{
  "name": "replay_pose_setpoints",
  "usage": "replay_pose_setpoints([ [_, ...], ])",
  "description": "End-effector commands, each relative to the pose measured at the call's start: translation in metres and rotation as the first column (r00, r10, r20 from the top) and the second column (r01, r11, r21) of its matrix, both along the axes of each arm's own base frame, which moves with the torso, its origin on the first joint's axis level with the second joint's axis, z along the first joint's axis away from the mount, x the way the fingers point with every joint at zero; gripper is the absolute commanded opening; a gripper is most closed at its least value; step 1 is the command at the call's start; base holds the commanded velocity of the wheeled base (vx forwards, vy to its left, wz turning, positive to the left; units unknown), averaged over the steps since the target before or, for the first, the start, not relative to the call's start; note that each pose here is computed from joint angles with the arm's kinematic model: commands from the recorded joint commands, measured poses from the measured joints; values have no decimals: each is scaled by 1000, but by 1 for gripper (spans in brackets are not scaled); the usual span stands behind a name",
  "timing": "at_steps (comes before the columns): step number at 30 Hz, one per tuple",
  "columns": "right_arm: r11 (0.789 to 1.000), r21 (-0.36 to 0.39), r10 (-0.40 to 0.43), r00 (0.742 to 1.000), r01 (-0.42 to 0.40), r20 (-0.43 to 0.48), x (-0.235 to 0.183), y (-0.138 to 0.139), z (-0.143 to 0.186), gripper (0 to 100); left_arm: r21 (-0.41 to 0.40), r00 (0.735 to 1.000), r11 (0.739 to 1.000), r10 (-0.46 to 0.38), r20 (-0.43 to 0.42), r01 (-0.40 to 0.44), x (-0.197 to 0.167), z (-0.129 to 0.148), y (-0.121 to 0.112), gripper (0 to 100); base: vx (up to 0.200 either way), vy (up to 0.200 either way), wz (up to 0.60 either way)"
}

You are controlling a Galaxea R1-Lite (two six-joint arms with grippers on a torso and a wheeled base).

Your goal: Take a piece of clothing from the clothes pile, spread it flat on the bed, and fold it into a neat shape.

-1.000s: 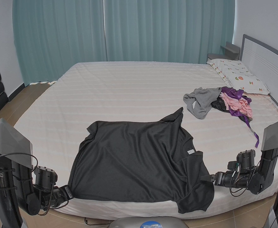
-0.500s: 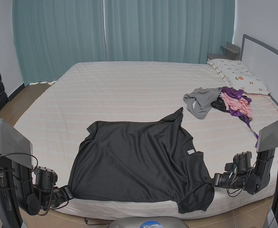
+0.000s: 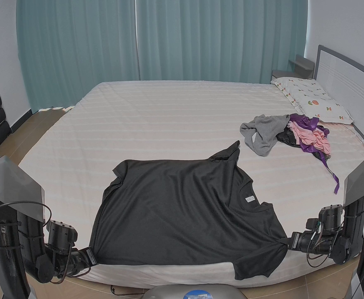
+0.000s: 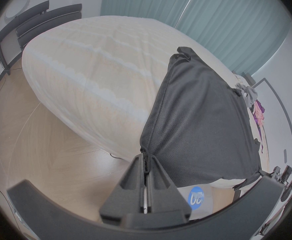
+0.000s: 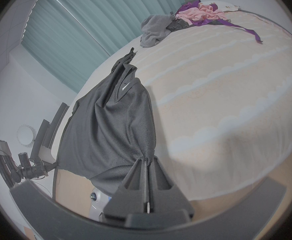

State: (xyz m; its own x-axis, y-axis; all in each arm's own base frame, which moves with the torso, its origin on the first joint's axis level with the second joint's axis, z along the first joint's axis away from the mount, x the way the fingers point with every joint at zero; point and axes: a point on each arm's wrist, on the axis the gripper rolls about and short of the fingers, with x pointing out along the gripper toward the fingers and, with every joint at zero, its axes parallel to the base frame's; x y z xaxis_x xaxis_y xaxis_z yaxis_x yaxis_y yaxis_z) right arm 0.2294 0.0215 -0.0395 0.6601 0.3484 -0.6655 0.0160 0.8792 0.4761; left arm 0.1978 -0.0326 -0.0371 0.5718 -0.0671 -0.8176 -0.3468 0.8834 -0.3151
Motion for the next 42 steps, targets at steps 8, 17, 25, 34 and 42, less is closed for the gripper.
replay_pose_setpoints([
  [8,999,-35,-19,994,16,-106,-23,-5,-8,0,28,995,998,-50,-90,53,-12,-3,-5,0,0,0,0],
  [17,999,-36,-18,993,14,-115,-23,-4,-11,100,31,995,998,-53,-90,56,-12,-3,-4,100,0,0,0],
  [25,999,-23,-42,998,41,-43,-18,-7,-1,100,25,998,999,-32,-46,33,-7,1,-1,100,0,0,0],
  [34,998,26,-49,998,48,33,-16,2,21,100,21,995,999,23,101,-26,8,20,13,100,0,0,0],
  [42,997,-14,-80,993,82,89,-15,9,29,100,13,993,999,30,117,-32,12,21,13,100,0,0,0],
])
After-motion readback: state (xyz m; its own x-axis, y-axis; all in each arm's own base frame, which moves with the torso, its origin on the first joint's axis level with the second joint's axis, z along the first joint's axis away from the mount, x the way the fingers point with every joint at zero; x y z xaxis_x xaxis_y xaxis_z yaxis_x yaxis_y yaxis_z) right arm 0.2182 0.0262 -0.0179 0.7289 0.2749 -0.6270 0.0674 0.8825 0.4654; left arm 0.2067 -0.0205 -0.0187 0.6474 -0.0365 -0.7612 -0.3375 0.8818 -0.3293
